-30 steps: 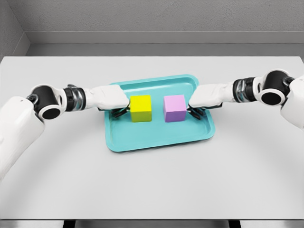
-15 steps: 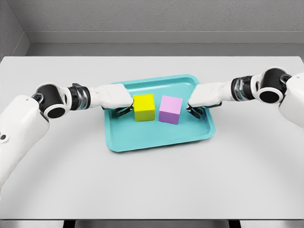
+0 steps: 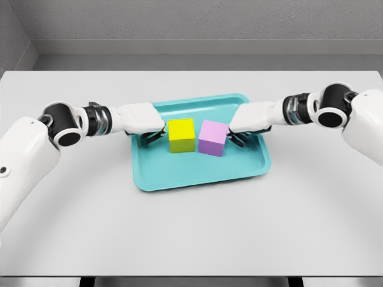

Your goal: Push two cubes

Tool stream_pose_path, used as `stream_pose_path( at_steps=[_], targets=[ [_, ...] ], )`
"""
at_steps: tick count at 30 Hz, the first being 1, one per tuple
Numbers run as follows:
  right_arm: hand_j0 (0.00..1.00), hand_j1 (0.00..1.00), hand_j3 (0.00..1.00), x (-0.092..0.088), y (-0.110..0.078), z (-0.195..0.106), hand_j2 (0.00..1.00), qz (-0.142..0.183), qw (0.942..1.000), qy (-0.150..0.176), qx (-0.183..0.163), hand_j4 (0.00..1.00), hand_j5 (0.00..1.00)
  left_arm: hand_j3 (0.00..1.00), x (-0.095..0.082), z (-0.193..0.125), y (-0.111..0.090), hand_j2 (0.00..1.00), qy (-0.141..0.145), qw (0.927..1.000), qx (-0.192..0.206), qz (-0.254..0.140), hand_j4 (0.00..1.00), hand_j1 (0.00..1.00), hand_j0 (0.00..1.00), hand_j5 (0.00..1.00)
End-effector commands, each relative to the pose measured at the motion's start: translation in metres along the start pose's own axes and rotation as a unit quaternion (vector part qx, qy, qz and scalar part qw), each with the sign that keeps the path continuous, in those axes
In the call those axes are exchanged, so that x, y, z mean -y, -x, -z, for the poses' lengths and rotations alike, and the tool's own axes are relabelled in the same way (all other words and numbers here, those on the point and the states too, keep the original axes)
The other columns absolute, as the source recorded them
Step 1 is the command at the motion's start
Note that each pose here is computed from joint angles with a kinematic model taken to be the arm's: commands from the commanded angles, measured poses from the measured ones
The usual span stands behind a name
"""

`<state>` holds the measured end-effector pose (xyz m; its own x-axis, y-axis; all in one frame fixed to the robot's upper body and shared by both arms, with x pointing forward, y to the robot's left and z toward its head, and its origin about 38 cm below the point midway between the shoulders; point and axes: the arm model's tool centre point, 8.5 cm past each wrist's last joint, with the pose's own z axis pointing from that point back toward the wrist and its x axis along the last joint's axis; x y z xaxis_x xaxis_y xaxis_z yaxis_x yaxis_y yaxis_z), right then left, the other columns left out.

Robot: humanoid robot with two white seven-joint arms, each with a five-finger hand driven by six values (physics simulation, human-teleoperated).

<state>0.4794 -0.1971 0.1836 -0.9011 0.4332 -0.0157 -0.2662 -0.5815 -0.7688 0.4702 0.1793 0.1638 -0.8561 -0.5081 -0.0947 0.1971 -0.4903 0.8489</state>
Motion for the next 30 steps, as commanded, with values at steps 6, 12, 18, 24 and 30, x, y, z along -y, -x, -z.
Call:
stream_pose_path(
  at_steps=[6,12,18,24,30],
  targets=[
    [0.25,0.25,0.25,0.01,-0.002,0.003,0.25,-0.004,0.9999,0.009,0.003,0.25,0.25,0.0,0.002,0.001,0.001,0.0,0.007,0.9999,-0.006,0.006,0.0,0.0,0.0,0.0],
    [0.27,0.27,0.27,0.025,-0.007,0.01,0.27,-0.014,0.9996,0.02,0.011,0.27,0.27,0.0,-0.001,0.005,-0.003,0.0,0.004,1.0,-0.002,0.009,0.0,0.0,0.0,0.0],
    [0.27,0.27,0.27,0.038,-0.002,0.002,0.27,-0.015,0.9991,0.039,0.003,0.27,0.27,0.0,-0.004,0.009,-0.005,0.0,0.005,0.9999,-0.002,0.015,0.0,0.0,0.0,0.0],
    [0.36,0.36,0.36,0.053,0.048,-0.085,0.36,0.019,0.9882,0.125,-0.087,0.36,0.36,0.0,-0.007,0.008,-0.003,0.0,0.002,0.9999,-0.005,0.017,0.0,0.0,0.0,0.0],
    [1.0,1.0,1.0,-0.028,0.083,-0.158,1.0,0.116,0.9683,0.138,-0.173,1.0,1.0,0.01,-0.019,-0.026,0.053,0.01,-0.009,0.9975,-0.068,-0.014,0.01,0.01,0.01,0.01]
  ],
)
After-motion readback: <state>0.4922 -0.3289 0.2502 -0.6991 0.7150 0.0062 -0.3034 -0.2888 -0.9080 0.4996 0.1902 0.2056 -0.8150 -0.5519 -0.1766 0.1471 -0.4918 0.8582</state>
